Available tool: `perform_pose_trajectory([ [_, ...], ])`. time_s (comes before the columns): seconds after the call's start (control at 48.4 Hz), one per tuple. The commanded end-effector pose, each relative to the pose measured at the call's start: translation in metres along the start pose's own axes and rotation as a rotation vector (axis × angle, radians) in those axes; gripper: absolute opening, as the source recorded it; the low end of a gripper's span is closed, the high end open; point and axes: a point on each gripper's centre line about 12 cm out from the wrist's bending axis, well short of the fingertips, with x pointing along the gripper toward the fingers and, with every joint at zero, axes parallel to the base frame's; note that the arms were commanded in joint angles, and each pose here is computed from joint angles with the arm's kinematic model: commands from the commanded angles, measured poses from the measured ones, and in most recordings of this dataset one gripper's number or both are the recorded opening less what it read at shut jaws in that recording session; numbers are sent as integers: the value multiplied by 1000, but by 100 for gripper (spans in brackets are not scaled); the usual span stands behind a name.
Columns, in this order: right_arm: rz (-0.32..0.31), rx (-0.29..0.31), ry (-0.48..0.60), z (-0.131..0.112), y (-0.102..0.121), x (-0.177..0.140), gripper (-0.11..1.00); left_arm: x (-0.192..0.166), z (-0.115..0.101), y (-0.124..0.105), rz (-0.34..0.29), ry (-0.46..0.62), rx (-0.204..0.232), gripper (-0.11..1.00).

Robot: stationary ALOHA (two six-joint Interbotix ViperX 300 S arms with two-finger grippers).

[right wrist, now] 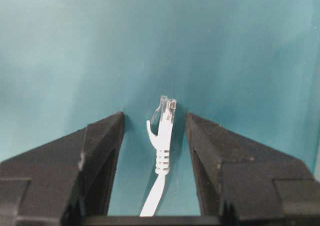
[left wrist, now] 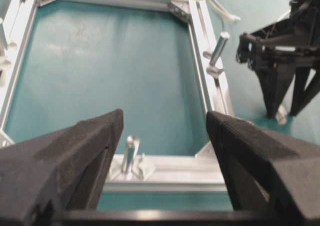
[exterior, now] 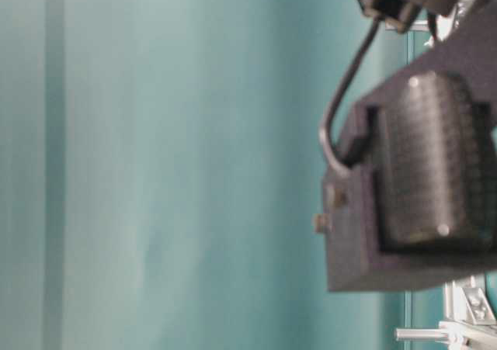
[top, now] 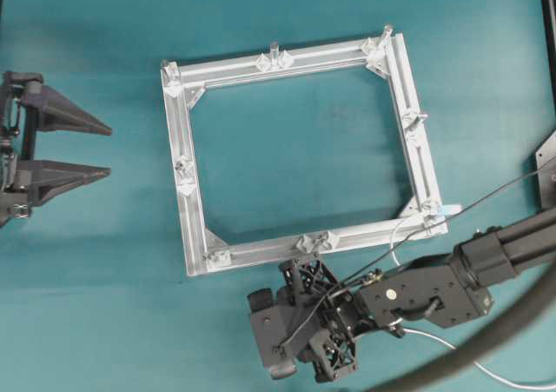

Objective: Move the cable alternately left and right between 8 pins so it hooks onto each one.
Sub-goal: 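Close the right gripper on the white cable's clear plug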

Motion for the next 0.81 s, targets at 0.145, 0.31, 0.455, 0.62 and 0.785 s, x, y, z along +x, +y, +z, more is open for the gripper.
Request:
perform_pose_trajectory([
  [0.145, -5, 26, -11, 6, -3, -3, 43, -13, -5, 3, 9, 12, -13, 78],
  [0.31, -8, 50, -51, 18, -5, -23, 30, -22, -6, 3, 4, -10, -11, 78],
  [0.455, -30, 98, 4, 14, -7, -31, 14, -26, -8, 3, 4, -6, -11, 78],
  [0.62, -51, 116, 25, 14, -10, -37, 14, -28, -12, 3, 5, 11, -6, 78],
  [0.785, -73, 126, 8, 18, -12, -47, 14, -28, -13, 3, 5, 11, -3, 78],
])
